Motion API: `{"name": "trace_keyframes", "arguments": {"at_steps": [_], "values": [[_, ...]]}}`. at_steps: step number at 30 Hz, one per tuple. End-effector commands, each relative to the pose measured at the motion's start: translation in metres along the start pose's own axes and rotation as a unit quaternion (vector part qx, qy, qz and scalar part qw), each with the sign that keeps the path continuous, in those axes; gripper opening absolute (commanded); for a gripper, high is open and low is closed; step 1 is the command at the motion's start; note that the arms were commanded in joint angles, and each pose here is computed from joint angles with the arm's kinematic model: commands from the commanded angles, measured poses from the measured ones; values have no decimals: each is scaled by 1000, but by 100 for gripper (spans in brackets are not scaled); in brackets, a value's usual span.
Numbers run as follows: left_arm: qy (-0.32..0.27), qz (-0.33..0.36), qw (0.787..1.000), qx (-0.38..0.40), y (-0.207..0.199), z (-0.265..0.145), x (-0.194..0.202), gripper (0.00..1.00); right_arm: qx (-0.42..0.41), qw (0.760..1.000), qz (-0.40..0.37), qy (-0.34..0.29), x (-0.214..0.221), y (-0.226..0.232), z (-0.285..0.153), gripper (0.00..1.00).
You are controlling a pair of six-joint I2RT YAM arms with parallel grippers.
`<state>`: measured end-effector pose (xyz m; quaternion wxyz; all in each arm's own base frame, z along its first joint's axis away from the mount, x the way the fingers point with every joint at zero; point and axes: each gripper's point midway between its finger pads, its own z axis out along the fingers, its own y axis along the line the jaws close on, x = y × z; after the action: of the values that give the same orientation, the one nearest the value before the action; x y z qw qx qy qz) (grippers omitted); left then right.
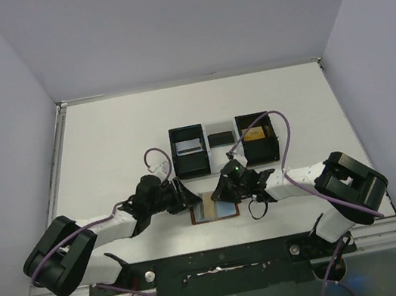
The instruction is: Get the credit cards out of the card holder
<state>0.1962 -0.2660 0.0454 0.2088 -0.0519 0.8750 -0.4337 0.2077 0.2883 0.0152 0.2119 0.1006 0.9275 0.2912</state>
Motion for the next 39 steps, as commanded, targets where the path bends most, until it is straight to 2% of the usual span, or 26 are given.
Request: {"name": "trace_keyframes", "arguments": {"at_steps": [1, 7, 15, 20, 26, 29, 34, 39], "values": [[-29, 23, 998, 43, -24, 8, -17, 39, 66, 998, -3, 18, 12, -37, 5, 0], [-32, 1, 999, -20, 6, 13, -13, 36, 70, 997, -3, 21, 13, -39, 5, 0], [-10, 4, 1000, 25, -12, 14, -6, 32, 67, 997, -3, 25, 14, -38, 7, 0], [19, -5, 997, 68, -27, 13, 3, 24, 64, 998, -4, 24, 14, -37, 6, 0], [16, -5, 998, 58, -23, 10, 5, 17, 57, 998, -9, 24, 13, -34, 6, 1], [18, -3, 998, 61, -25, 9, 5, 17, 32, 999, -19, 23, 9, -20, 4, 8], [24, -7, 998, 60, -26, 11, 7, 21, -5, 999, -50, -5, -19, 18, -10, 28], [26, -7, 998, 59, -25, 11, 6, 22, -21, 998, -48, -41, -35, 31, -33, 37]]}}
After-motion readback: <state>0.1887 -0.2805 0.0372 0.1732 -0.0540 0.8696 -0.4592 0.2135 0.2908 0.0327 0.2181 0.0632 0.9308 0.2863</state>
